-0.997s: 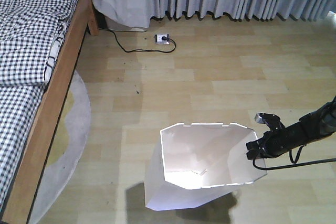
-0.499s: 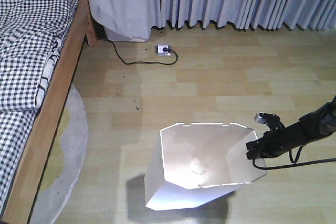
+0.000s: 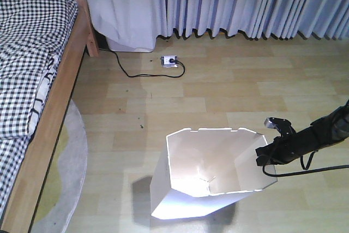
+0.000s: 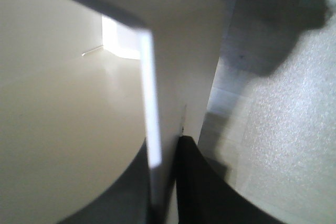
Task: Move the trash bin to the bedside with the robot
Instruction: 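Carry the bin alongside the bed toward the curtains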
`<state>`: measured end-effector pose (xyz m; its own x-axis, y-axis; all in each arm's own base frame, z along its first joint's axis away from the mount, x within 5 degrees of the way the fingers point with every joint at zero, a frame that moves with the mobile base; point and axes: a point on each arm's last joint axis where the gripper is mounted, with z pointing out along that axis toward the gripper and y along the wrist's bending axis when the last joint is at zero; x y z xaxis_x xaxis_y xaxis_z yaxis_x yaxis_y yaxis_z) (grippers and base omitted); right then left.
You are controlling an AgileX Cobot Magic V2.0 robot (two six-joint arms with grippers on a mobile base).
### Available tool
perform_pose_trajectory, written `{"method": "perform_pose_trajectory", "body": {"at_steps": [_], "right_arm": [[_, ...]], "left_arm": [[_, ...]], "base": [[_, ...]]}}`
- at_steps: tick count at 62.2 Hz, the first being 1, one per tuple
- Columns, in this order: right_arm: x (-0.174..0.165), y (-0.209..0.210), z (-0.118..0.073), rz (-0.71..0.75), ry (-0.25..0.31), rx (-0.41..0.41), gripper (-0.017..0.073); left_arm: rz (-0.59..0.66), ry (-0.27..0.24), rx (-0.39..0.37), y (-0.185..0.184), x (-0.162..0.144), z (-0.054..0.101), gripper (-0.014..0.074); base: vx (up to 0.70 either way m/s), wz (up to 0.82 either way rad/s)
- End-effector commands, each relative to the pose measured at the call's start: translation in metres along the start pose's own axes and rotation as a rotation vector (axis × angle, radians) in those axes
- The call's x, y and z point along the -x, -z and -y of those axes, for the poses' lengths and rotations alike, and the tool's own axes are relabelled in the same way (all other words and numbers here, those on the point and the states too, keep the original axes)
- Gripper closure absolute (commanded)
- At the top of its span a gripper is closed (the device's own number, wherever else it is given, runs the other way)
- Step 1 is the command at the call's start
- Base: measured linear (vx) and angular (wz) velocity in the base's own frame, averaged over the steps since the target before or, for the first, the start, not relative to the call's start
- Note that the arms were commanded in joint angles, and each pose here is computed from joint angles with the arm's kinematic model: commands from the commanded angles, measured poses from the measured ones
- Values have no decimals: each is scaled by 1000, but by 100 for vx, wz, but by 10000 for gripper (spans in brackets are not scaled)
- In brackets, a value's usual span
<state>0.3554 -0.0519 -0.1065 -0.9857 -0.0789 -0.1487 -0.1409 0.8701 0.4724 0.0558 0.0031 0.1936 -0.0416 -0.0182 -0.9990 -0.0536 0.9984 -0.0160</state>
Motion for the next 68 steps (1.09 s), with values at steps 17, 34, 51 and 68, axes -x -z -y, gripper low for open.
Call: {"method": "perform_pose_trajectory", "body": {"at_steps": [17,34,51,68], "right_arm": [[24,31,-25,77,7,182,564],[24,31,-25,77,7,182,564],[24,31,-25,77,7,182,564],[24,31,-25,77,7,182,564]], "left_arm": [[98,9,-6,2,14,1,600],[98,9,-6,2,14,1,600],[98,9,-6,2,14,1,600],[98,9,-6,2,14,1,600]], "base": [[19,-1],[22,-2],[23,0],[23,4]]}}
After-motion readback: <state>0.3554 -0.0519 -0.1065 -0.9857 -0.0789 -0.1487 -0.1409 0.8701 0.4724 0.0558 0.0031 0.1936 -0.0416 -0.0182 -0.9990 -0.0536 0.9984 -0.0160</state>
